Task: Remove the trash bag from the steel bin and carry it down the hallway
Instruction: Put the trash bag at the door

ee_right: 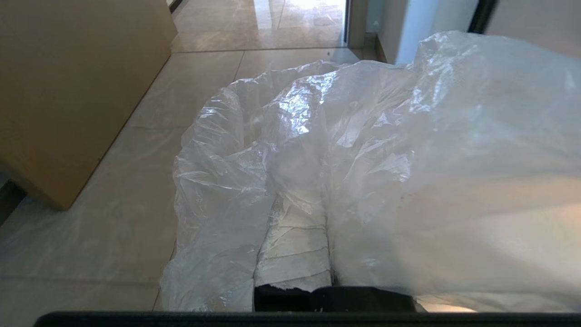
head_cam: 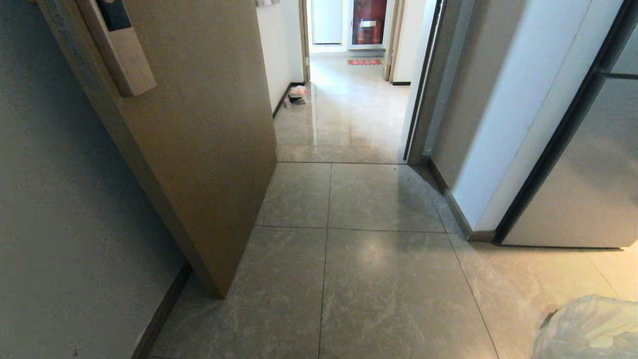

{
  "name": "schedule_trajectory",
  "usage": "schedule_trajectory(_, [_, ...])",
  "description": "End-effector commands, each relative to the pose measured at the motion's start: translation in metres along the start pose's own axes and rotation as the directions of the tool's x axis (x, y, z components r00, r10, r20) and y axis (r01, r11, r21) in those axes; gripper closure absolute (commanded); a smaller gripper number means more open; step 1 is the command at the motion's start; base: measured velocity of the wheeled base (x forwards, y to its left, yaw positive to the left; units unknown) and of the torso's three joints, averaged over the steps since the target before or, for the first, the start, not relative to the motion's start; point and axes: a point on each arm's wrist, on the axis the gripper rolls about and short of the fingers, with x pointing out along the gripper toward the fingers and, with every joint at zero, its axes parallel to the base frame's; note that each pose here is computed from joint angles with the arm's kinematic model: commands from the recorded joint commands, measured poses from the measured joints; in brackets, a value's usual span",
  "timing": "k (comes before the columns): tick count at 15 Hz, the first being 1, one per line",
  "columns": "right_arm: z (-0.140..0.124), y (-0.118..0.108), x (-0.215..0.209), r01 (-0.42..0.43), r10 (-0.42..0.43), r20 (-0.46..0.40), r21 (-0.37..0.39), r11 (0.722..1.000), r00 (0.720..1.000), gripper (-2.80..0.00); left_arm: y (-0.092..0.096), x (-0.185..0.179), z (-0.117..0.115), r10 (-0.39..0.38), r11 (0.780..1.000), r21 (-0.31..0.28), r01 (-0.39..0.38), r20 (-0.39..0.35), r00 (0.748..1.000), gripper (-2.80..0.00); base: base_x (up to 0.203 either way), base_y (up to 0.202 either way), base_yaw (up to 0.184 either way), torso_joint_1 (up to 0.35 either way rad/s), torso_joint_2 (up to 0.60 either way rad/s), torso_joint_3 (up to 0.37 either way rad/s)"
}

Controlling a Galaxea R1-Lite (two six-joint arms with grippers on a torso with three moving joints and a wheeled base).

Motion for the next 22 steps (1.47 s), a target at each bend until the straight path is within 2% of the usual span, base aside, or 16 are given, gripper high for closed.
schedule_trajectory(1, [-0.0008,0.0000,0.0002,0.000,0.000,-0.002,0.000,1.000,1.000,0.00,0.0000,-0.0001,0.0000,0.000,1.000,0.000,0.000,0.002,1.000,0.00,0.193,0.000,0.001,0.003,0.00,0.005])
schedule_trajectory(19, [-0.0008,0.0000,0.0002,0.000,0.000,-0.002,0.000,1.000,1.000,0.00,0.0000,0.0001,-0.0002,-0.001,1.000,-0.002,0.001,0.002,1.000,0.00,0.193,0.000,0.000,0.003,0.00,0.001])
schedule_trajectory(22, [-0.0008,0.0000,0.0002,0.000,0.000,-0.002,0.000,1.000,1.000,0.00,0.0000,0.0002,-0.0004,-0.001,1.000,-0.002,0.001,-0.001,1.000,0.00,0.098,0.000,0.002,0.002,0.00,0.003])
